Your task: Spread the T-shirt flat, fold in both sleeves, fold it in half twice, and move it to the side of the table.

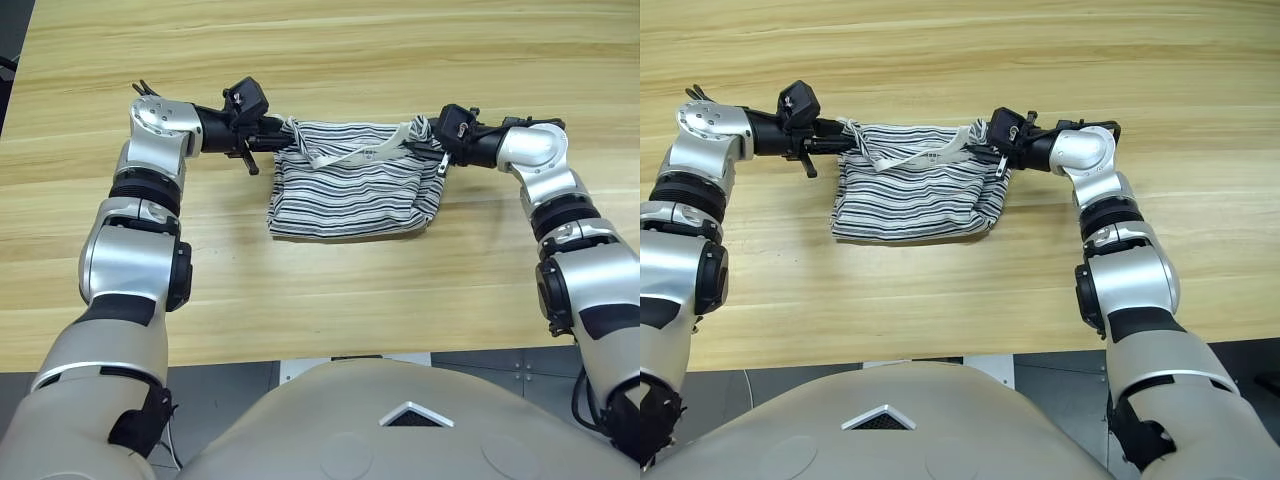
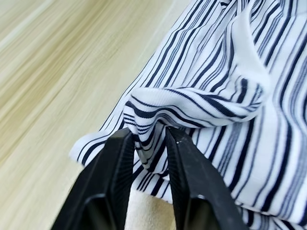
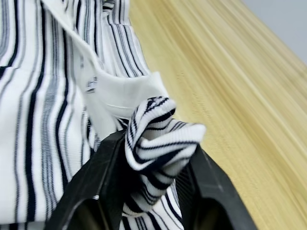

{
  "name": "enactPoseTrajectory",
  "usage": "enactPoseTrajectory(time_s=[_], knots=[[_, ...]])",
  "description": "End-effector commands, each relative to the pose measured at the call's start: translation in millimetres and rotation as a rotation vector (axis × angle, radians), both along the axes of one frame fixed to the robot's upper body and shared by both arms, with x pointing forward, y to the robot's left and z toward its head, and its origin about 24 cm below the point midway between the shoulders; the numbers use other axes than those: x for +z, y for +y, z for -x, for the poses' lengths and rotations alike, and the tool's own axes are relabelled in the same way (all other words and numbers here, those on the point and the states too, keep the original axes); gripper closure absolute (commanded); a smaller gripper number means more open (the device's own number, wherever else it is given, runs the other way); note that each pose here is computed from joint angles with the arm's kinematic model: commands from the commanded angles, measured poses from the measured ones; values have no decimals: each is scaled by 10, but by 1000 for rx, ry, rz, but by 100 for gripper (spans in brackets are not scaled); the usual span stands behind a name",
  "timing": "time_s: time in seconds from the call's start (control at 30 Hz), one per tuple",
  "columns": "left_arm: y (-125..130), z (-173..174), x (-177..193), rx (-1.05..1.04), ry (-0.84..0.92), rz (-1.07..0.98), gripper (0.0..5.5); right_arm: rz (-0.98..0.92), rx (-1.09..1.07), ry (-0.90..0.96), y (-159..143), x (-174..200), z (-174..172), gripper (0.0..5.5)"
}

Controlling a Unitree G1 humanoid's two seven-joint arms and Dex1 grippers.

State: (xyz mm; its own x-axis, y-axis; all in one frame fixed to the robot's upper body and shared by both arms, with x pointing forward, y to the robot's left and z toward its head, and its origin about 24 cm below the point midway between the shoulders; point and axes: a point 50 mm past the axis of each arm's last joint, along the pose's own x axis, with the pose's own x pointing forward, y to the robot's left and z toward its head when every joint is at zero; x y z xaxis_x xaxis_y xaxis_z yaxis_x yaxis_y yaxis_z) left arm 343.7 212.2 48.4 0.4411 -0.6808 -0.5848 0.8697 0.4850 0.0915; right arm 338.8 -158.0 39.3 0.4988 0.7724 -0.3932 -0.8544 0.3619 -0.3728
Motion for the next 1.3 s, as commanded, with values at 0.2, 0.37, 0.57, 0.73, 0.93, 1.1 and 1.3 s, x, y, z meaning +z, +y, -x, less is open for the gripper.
enactPoseTrajectory(time_s=[0.2, 0.37, 0.57, 0.73, 0.93, 1.1, 1.3], knots=[[121, -173, 127, 291, -5, 57, 290, -24, -192, 15, -58, 23, -135, 238], [88, -205, 83, 435, 65, 118, 230, 9, -308, 22, -72, -48, -168, 156], [156, -280, 219, 534, -15, 198, 230, 89, -331, 26, -116, -144, -133, 36], [-3, -342, 531, 331, -283, 187, 230, -30, -269, -21, -35, -35, -135, 2], [-497, 154, 420, 24, -428, 76, 230, -147, -184, -103, -36, 201, -160, 2], [-544, 457, 16, -32, -374, -103, 230, -59, -163, -50, -44, 66, -110, 2], [-465, 583, -310, -9, -335, -200, 230, 132, -200, 3, -162, -152, -47, 2]])
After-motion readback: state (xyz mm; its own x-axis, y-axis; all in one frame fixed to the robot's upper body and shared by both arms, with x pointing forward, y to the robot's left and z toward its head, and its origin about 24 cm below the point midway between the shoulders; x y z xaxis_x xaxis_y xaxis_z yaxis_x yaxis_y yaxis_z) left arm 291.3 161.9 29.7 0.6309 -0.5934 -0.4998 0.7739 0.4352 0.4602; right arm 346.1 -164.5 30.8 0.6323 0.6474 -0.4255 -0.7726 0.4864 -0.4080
